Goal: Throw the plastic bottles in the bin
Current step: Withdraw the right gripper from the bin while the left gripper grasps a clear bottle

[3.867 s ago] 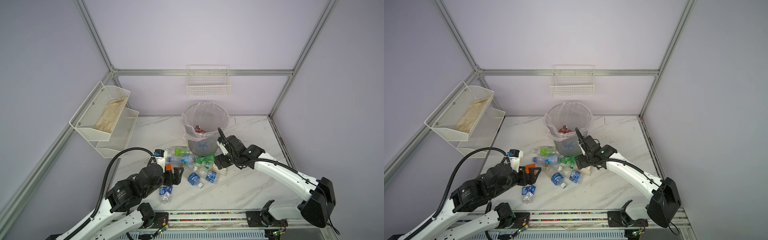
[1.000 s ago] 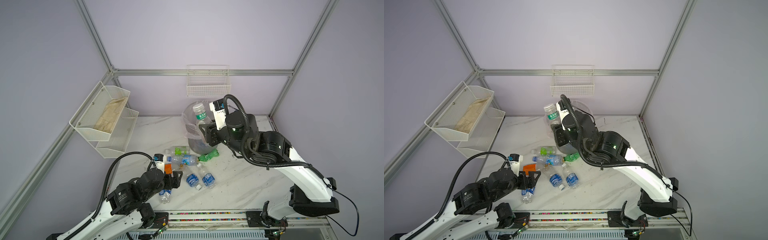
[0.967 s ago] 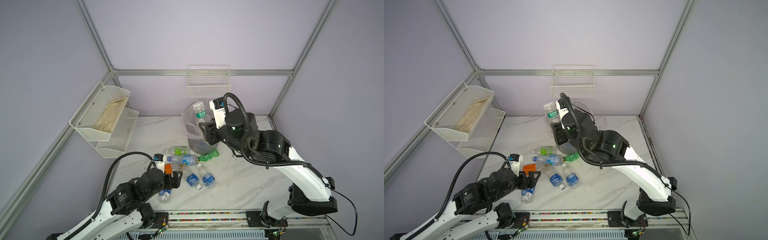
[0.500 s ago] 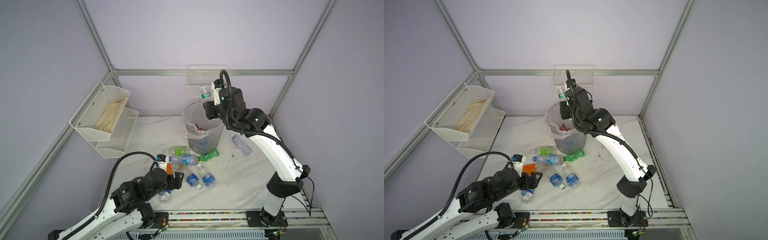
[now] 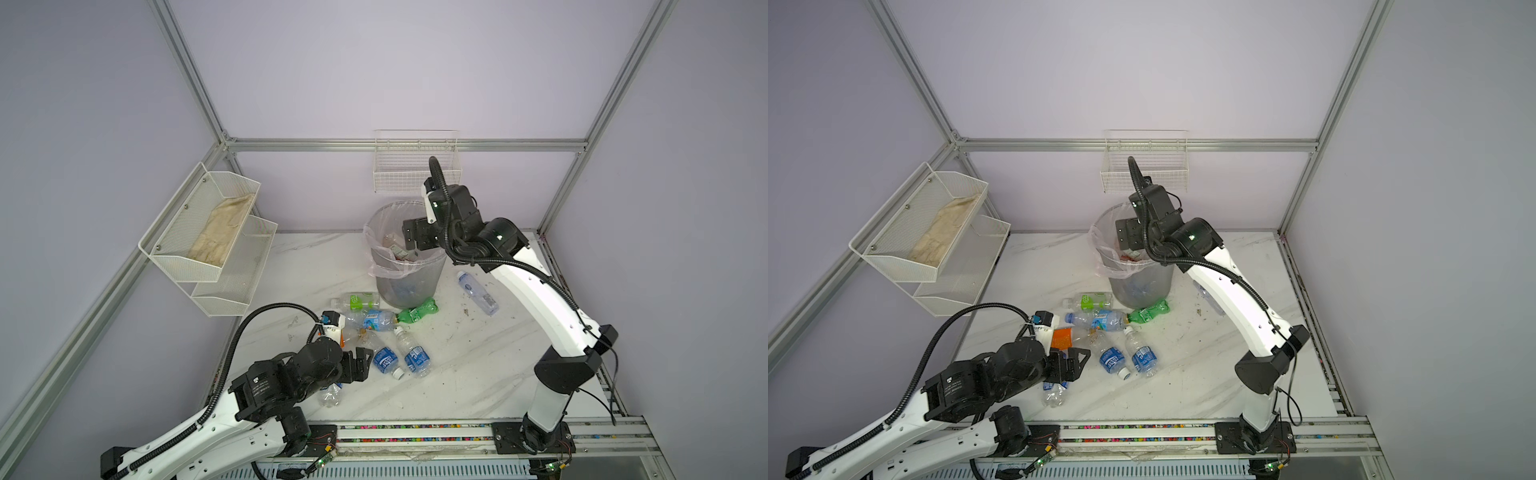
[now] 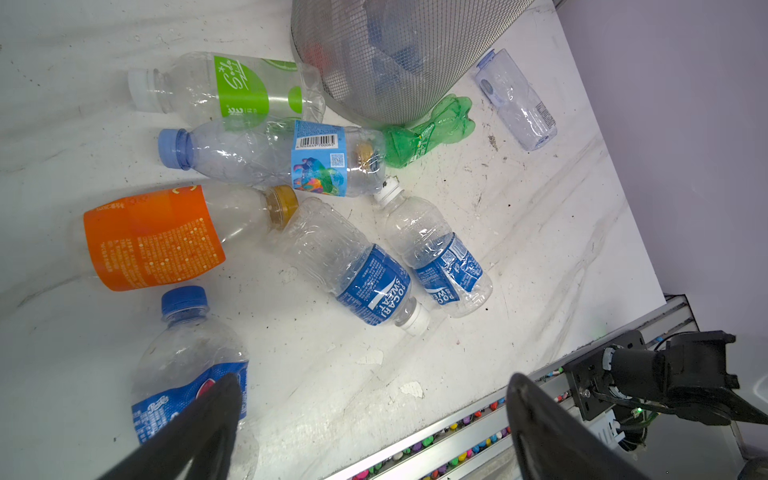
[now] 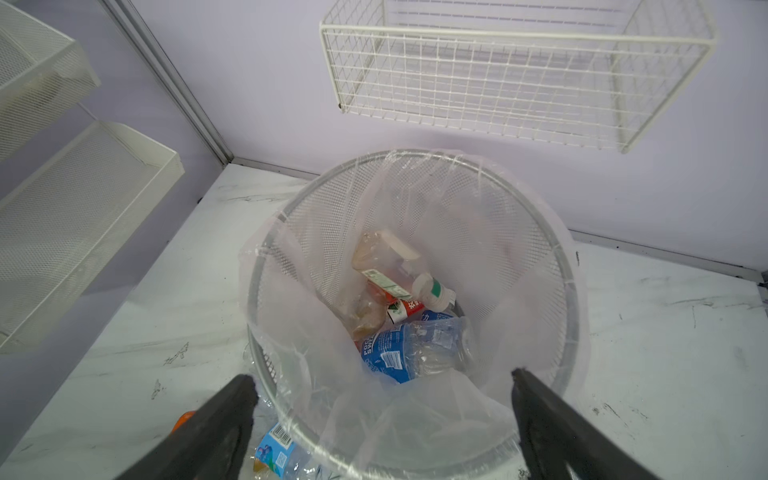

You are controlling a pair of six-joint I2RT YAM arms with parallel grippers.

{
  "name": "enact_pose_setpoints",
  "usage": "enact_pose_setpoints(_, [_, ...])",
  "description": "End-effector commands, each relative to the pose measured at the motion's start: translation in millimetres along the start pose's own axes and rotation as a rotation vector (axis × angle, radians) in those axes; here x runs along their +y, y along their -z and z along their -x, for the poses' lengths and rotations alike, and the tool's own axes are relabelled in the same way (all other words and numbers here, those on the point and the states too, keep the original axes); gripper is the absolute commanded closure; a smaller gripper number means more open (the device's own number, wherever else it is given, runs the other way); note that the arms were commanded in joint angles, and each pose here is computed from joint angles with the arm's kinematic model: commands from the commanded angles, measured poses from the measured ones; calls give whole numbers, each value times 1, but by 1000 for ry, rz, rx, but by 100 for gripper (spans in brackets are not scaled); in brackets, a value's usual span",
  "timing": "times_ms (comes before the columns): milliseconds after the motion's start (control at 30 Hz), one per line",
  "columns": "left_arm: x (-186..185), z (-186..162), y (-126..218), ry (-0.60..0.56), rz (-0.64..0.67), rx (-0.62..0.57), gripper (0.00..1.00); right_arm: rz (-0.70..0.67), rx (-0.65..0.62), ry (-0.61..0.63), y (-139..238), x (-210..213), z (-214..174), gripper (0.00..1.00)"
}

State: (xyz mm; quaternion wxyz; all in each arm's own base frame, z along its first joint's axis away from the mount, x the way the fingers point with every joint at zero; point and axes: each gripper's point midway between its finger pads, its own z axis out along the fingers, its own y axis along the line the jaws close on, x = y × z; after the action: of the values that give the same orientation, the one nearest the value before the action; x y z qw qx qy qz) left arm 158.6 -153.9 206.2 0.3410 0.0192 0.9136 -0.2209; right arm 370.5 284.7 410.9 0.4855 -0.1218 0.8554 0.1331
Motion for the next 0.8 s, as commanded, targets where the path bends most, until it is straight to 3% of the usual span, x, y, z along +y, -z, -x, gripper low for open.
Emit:
enact_pose_setpoints(0, [1,-8,-15,17,18,9,3,19,-41,-31,19,-4,2,2])
enact_pose_setpoints(367, [-5,-21,-45,90,78,62,3,29,-11,-104,44,-27,-54,2])
enact_pose_setpoints(767, [-4,-32,-81,145,174,94,5,-161,46,-202,56,-82,-128,2])
